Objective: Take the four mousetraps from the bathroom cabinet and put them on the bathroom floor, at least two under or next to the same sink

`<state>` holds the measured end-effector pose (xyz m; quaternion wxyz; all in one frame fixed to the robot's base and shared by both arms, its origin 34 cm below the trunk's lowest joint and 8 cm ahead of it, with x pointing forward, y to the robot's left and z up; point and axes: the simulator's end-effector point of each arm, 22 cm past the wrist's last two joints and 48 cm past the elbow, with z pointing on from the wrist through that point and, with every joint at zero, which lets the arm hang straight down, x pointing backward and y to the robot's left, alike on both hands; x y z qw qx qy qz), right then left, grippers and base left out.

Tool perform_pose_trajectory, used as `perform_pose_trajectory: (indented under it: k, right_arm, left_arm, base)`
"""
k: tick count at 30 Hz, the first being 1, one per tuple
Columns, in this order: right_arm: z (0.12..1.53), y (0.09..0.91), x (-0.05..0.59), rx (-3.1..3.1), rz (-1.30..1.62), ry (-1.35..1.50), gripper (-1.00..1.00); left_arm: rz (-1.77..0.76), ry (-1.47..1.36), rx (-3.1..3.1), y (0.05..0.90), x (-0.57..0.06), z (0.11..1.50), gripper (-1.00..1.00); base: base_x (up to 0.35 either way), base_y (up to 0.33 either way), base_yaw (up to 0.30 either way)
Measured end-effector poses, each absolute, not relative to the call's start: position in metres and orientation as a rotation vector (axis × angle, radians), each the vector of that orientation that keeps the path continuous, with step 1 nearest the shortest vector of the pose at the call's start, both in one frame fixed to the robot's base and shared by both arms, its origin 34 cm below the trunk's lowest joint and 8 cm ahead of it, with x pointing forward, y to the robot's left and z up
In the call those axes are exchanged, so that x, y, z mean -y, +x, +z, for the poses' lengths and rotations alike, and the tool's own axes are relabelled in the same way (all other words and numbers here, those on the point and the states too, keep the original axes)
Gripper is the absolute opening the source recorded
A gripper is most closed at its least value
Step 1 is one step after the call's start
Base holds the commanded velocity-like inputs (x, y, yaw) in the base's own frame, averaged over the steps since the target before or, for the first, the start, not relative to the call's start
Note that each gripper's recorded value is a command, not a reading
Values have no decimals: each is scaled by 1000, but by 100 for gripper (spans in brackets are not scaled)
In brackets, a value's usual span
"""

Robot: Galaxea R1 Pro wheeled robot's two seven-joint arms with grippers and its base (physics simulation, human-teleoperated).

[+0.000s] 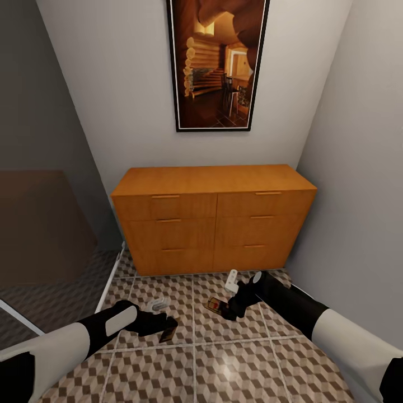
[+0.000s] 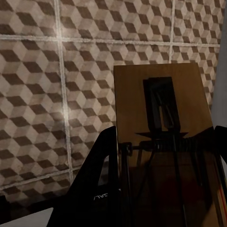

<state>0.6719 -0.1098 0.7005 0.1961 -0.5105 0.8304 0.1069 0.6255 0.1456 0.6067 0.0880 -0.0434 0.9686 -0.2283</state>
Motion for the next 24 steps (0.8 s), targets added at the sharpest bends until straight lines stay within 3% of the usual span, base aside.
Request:
perform_pose_trajectory:
  k: [16,24]
  right_arm:
    - [692,663,111,-2347,314,-1421,-100]
    - [684,674,118,-2332,182,-1363,-100]
  left_arm:
    - [-680,-129,-2883,626,-146,607,-100]
    - [-679,-130,-2884,626,-146,607,-100]
  base:
    - [0,0,0]
    - [0,0,0]
